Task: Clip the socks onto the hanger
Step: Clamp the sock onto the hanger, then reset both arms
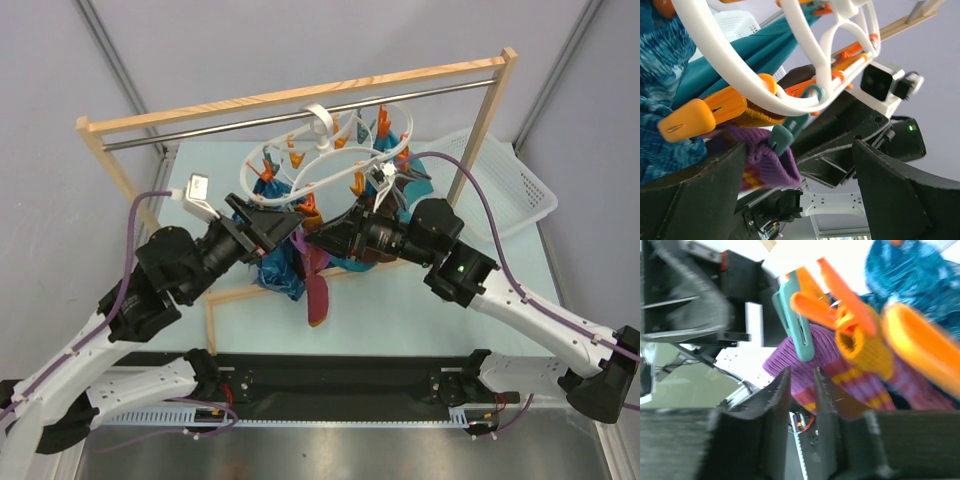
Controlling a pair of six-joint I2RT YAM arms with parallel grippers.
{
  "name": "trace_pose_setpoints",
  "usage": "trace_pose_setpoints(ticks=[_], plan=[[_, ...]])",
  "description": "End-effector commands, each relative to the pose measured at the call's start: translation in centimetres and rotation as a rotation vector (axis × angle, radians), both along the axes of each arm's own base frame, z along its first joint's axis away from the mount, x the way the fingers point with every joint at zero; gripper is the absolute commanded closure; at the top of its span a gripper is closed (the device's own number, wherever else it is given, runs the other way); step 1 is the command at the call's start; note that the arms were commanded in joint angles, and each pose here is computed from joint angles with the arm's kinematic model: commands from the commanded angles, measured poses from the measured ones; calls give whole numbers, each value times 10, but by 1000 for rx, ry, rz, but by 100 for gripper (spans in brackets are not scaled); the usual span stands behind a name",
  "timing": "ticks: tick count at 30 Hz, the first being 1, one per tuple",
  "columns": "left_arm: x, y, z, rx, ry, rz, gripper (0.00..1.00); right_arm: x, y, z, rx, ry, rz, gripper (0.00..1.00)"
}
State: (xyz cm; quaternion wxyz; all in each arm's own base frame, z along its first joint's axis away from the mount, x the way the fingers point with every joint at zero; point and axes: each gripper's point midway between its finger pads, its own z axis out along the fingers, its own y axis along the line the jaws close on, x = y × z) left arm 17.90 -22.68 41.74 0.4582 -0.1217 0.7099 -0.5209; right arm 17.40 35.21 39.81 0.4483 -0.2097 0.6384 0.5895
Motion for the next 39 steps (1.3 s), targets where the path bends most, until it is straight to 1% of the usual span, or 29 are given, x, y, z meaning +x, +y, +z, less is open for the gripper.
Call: trace_pose_setpoints(ticks=[1,2,4,5,8,10,11,14,17,18,19,20,21,22,23,24,26,27,28,29,30,31,32,33,34,35,36,38,39], plan=[[-9,10,8,11,-63,-14,9,6,-3,18,-2,-25,-20,64],[-11,10,9,23,-83,-25,8,8,-4,7,-42,-4,-30,55],[-20,13,14,19,-121,-56,5,10,-7,-3,-93,-10,-42,46],[-22,15,13,31,-136,-62,3,9,-10,-12,-132,8,-47,38],[-32,29,12,33,-169,-65,1,5,-21,-28,-208,12,-63,24],[-39,40,9,21,-188,-60,1,-1,-32,-34,-248,13,-69,21],[-41,41,2,35,-193,-66,1,-5,-41,-29,-245,-7,-77,15],[-53,52,5,21,-246,-86,0,-16,-58,-32,-274,1,-99,7],[-61,56,-3,53,-298,-111,1,-18,-88,-40,-288,20,-206,0],[-59,55,-14,83,-302,-116,0,-10,-100,-44,-293,31,-288,0],[-59,54,-22,108,-311,-118,1,-8,-107,-67,-330,60,-318,0],[-62,58,-24,126,-366,-124,1,-10,-120,-66,-298,45,-364,0],[-57,53,-46,169,-354,-126,0,-2,-130,-74,-295,47,-437,0],[-55,54,-55,193,-369,-119,0,4,-133,-106,-322,62,-471,0],[-54,53,-57,184,-394,-113,1,4,-145,-104,-277,41,-517,0],[-52,53,-78,196,-394,-110,0,6,-147,-115,-271,36,-530,0],[-50,52,-87,174,-429,-92,0,8,-151,-139,-226,13,-557,0],[-49,52,-106,178,-435,-91,0,8,-152,-144,-199,-1,-559,0],[-49,52,-106,145,-450,-79,0,9,-148,-164,-176,-11,-554,0],[-48,53,-112,123,-452,-67,0,6,-145,-167,-142,-28,-533,0],[-48,52,-131,112,-451,-70,0,4,-146,-153,-48,-59,-531,0],[-49,51,-129,57,-471,-64,0,2,-144,-162,-29,-59,-518,0],[-50,50,-135,32,-479,-67,1,-4,-139,-186,-42,-58,-471,0],[-46,40,-167,56,-447,-91,1,-8,-139,-190,-5,-74,-458,0],[-51,42,-155,-35,-486,-88,0,-11,-139,-184,69,-80,-449,0],[-52,39,-163,-47,-485,-102,0,-10,-139,-213,53,-58,-454,0],[-53,29,-182,-30,-466,-146,0,-12,-143,-208,139,-72,-457,0],[-55,20,-191,-48,-459,-184,1,-8,-147,-227,144,-1,-492,0],[-54,13,-213,-36,-433,-204,0,-8,-147,-231,124,-3,-493,1]])
